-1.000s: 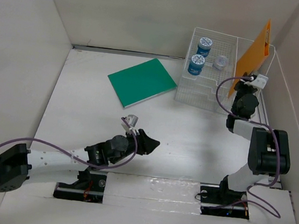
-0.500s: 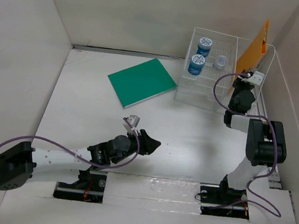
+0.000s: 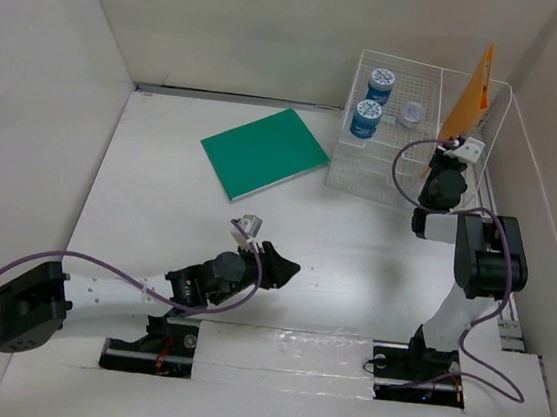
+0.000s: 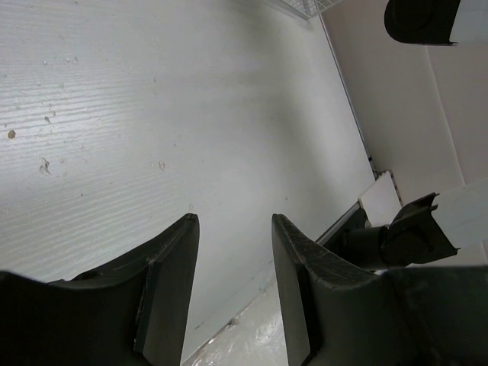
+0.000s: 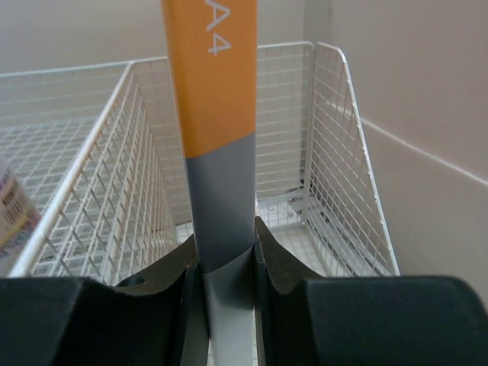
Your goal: Organize the desk
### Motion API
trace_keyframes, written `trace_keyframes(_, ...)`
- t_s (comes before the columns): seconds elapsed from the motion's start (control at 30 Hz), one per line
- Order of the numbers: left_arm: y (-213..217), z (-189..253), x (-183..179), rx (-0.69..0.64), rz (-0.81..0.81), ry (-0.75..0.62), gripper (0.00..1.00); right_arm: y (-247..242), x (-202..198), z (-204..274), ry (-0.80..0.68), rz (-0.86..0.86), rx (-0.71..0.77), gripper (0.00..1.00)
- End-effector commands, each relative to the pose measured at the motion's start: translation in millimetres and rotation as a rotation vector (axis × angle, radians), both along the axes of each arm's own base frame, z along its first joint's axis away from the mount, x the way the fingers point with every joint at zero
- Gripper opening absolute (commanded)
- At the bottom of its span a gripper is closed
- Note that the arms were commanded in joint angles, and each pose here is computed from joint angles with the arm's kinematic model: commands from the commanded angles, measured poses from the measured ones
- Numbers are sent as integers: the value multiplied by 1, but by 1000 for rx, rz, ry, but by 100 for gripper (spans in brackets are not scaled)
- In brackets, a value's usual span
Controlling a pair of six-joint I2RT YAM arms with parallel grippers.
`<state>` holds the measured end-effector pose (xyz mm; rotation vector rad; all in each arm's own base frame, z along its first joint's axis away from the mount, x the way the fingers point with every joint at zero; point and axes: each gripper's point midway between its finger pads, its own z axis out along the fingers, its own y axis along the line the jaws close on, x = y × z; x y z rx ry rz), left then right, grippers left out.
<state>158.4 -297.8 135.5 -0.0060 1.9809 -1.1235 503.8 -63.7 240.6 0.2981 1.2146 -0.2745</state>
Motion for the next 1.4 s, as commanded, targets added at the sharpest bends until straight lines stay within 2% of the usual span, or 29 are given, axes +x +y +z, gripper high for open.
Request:
trace_keyframes(0.0, -6, 24, 4, -67, 1, -39, 39, 12, -17, 43, -222, 15, 32, 0)
trace_keyframes(0.07, -4, 23, 3, -73, 1, -38, 39, 13, -19, 40, -209, 26, 44, 0)
trace_keyframes(0.17, -5, 24, 1, -95, -10, -39, 39, 17, -24, 38, -175, 18, 58, 7)
trace_keyframes(0.27, -6, 24, -2, -98, -25, -35, 39, 15, -30, 29, -145, 8, 74, 21)
trace_keyframes(0.37, -6, 27, -3, -106, -31, -39, 39, 17, -35, 20, -106, 5, 102, 44)
trace_keyframes(0.4, -6, 27, -3, -98, -32, -38, 39, 16, -37, 22, -107, 1, 107, 57)
trace_keyframes(0.47, -7, 38, -2, -103, -33, -55, 39, 13, -43, 15, -82, -38, 126, 68)
trace_keyframes(0.5, -6, 37, -1, -88, -31, -54, 39, 11, -46, 19, -88, -47, 129, 92)
trace_keyframes(0.53, -6, 44, 0, -96, -26, -63, 40, 11, -46, 17, -78, -42, 158, 100)
trace_keyframes(0.57, -7, 51, 1, -103, -22, -71, 40, 16, -47, 19, -78, -31, 172, 100)
trace_keyframes(0.63, -2, 59, 7, -96, 21, -80, 41, 13, -55, 30, -86, -40, 195, 100)
trace_keyframes(0.7, -1, 86, 15, -127, 51, -110, 43, 15, -61, 42, -94, -42, 231, 100)
trace_keyframes(0.8, 4, 132, 32, -173, 100, -173, 49, 27, -78, 74, -97, -17, 274, 100)
trace_keyframes(0.83, 4, 141, 33, -179, 102, -190, 54, 31, -81, 72, -47, -14, 277, 100)
trace_keyframes(0.87, 6, 159, 38, -202, 119, -212, 55, 33, -93, 100, -91, 4, 297, 100)
trace_keyframes(0.93, 10, 171, 46, -199, 168, -237, 57, 49, -100, 99, -17, 39, 303, 100)
trace_keyframes(1.0, 17, 189, 55, -201, 219, -257, 58, 74, -115, 121, -35, 125, 349, 100)
trace_keyframes(1.07, 29, 206, 65, -208, 292, -272, 58, 105, -122, 116, 27, 253, 366, 96)
trace_keyframes(1.1, 32, 210, 68, -206, 307, -278, 58, 120, -126, 118, 31, 308, 379, 83)
trace_keyframes(1.17, 43, 220, 83, -181, 363, -295, 57, 174, -131, 105, 128, 487, 385, 60)
trace_keyframes(1.2, 48, 213, 92, -138, 390, -282, 57, 195, -129, 93, 183, 528, 384, 30)
trace_keyframes(1.23, 59, 206, 112, -116, 441, -259, 57, 215, -131, 88, 227, 568, 389, 19)
trace_keyframes(1.27, 67, 201, 123, -103, 454, -250, 57, 250, -141, 80, 272, 650, 382, 14)
trace_keyframes(1.33, 72, 175, 152, -42, 426, -184, 58, 278, -145, 54, 365, 664, 361, 9)
trace_keyframes(1.37, 103, 178, 185, -21, 489, -165, 58, 296, -154, 47, 390, 692, 377, 8)
